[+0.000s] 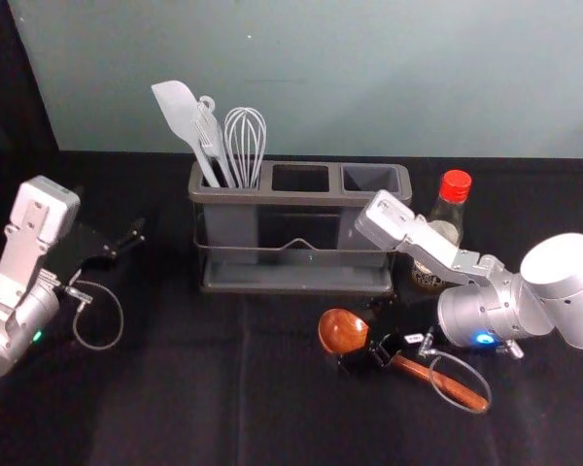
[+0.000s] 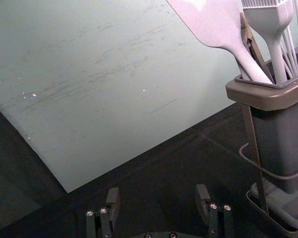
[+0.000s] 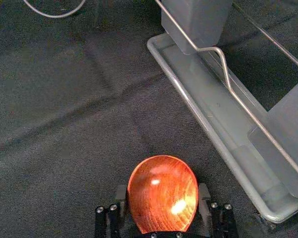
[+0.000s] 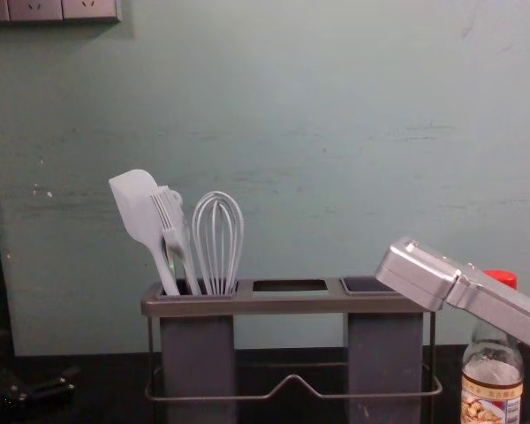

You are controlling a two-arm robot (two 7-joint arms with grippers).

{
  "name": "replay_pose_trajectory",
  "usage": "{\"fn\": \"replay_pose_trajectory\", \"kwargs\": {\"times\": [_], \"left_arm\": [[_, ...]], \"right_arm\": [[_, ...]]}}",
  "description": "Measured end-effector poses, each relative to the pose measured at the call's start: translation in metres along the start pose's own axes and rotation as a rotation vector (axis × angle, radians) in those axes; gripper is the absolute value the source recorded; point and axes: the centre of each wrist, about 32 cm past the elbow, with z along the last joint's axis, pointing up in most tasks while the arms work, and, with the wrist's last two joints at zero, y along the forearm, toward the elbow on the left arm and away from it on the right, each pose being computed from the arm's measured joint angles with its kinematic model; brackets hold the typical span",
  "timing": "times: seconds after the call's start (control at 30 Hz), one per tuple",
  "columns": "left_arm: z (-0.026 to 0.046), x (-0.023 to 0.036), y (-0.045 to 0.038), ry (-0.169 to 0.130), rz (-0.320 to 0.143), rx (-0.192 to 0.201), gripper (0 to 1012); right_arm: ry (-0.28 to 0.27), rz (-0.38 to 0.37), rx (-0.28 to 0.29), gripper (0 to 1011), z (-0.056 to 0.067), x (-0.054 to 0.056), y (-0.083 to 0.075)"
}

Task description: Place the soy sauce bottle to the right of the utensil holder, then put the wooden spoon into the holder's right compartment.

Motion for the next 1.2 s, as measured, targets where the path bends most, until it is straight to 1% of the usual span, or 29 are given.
{"fn": "replay_pose_trajectory", "kwargs": {"times": [0.03, 0.07, 0.13, 0.63, 0.67, 0.7, 0.8, 0.83, 0.87, 0.9, 1.0, 1.03, 1.1, 1.13, 1.2], "left_arm": [[0.0000, 0.0000, 0.0000, 0.000, 0.000, 0.000, 1005], [0.0000, 0.0000, 0.0000, 0.000, 0.000, 0.000, 1005], [0.0000, 0.0000, 0.0000, 0.000, 0.000, 0.000, 1005], [0.0000, 0.0000, 0.0000, 0.000, 0.000, 0.000, 1005], [0.0000, 0.0000, 0.0000, 0.000, 0.000, 0.000, 1005], [0.0000, 0.0000, 0.0000, 0.000, 0.000, 0.000, 1005], [0.0000, 0.0000, 0.0000, 0.000, 0.000, 0.000, 1005], [0.0000, 0.0000, 0.0000, 0.000, 0.000, 0.000, 1005], [0.0000, 0.0000, 0.0000, 0.000, 0.000, 0.000, 1005], [0.0000, 0.0000, 0.0000, 0.000, 0.000, 0.000, 1005], [0.0000, 0.0000, 0.0000, 0.000, 0.000, 0.000, 1005], [0.0000, 0.0000, 0.0000, 0.000, 0.000, 0.000, 1005], [0.0000, 0.0000, 0.0000, 0.000, 0.000, 0.000, 1005], [0.0000, 0.0000, 0.0000, 0.000, 0.000, 0.000, 1005], [0.0000, 0.0000, 0.0000, 0.000, 0.000, 0.000, 1005]], "right_arm": [[0.000, 0.000, 0.000, 909, 0.000, 0.000, 0.000], [0.000, 0.000, 0.000, 856, 0.000, 0.000, 0.000], [0.000, -0.001, 0.000, 837, 0.000, 0.000, 0.000], [0.001, -0.001, 0.000, 836, 0.000, 0.000, 0.000], [0.007, 0.002, 0.006, 837, 0.000, 0.001, -0.001], [0.025, 0.009, 0.026, 837, -0.003, 0.003, -0.004], [0.047, 0.013, 0.058, 837, -0.006, 0.006, -0.009], [0.057, 0.013, 0.083, 837, -0.007, 0.006, -0.014], [0.059, 0.013, 0.095, 837, -0.007, 0.007, -0.016], [0.061, 0.013, 0.119, 837, -0.007, 0.006, -0.021], [0.063, 0.006, 0.156, 837, -0.007, 0.005, -0.028], [0.062, -0.003, 0.182, 837, -0.006, 0.004, -0.033], [0.058, -0.012, 0.211, 837, -0.004, 0.002, -0.039], [0.052, -0.017, 0.237, 837, -0.003, -0.001, -0.044], [0.043, -0.022, 0.264, 837, -0.001, -0.003, -0.050]]}}
